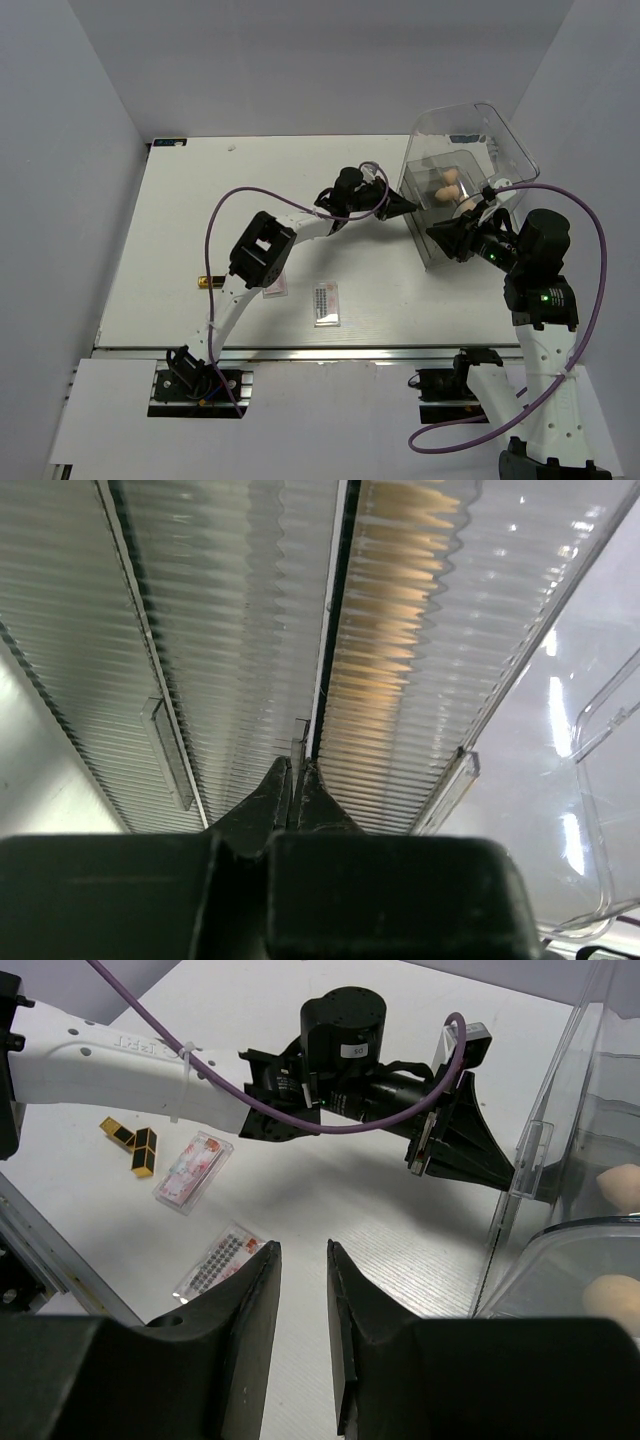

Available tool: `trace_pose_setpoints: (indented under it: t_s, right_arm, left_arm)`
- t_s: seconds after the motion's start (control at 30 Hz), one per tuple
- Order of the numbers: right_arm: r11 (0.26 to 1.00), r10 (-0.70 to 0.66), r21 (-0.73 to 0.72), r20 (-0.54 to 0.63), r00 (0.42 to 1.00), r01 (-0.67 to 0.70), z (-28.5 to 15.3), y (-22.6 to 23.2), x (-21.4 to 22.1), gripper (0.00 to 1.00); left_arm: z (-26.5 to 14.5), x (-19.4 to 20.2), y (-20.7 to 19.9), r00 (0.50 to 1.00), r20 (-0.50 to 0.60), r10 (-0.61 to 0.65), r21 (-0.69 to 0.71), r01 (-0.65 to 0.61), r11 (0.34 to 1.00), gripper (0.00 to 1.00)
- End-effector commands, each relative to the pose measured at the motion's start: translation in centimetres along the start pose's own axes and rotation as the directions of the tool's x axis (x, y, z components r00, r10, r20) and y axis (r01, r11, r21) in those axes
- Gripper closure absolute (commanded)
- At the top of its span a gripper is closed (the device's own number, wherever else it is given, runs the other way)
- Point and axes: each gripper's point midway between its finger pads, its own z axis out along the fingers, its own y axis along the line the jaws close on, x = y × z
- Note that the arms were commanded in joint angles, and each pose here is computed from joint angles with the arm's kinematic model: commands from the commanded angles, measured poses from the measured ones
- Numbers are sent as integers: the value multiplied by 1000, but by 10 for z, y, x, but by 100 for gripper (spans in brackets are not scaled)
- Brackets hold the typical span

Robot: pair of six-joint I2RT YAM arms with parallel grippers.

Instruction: Organize the makeup

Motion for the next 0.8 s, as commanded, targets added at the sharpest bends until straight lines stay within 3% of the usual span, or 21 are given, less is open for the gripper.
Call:
trace_pose_setpoints:
  t_s: [0.0, 0.33, 0.53, 0.67, 0.73, 0.77]
  right_arm:
    - [1000, -26, -9, 37, 999, 27, -1, 3, -8, 69]
    - [999, -37, -13, 33, 999, 37, -1, 3, -7, 69]
    - [997, -75, -27, 18, 997, 75, 1, 2, -3, 68]
    - [993, -106, -49, 12, 994, 107, 2, 4, -2, 63]
    - [990, -114, -85, 1, 993, 114, 2, 8, 2, 55]
    - [986, -134, -102, -3, 991, 133, 3, 9, 3, 43]
  left_arm:
    - [-5, 7, -20, 1000, 5, 18, 52, -19, 998, 100]
    - [-68, 3, -16, 996, 67, 56, 5, -56, 998, 100]
    - [-75, 7, -13, 995, 59, 76, -21, -75, 997, 98]
    - [-76, 5, -15, 994, 65, 83, -43, -81, 996, 78]
    - [-80, 1, -20, 992, 76, 97, -47, -94, 994, 57]
    - [-82, 2, -17, 993, 73, 91, -61, -86, 994, 46]
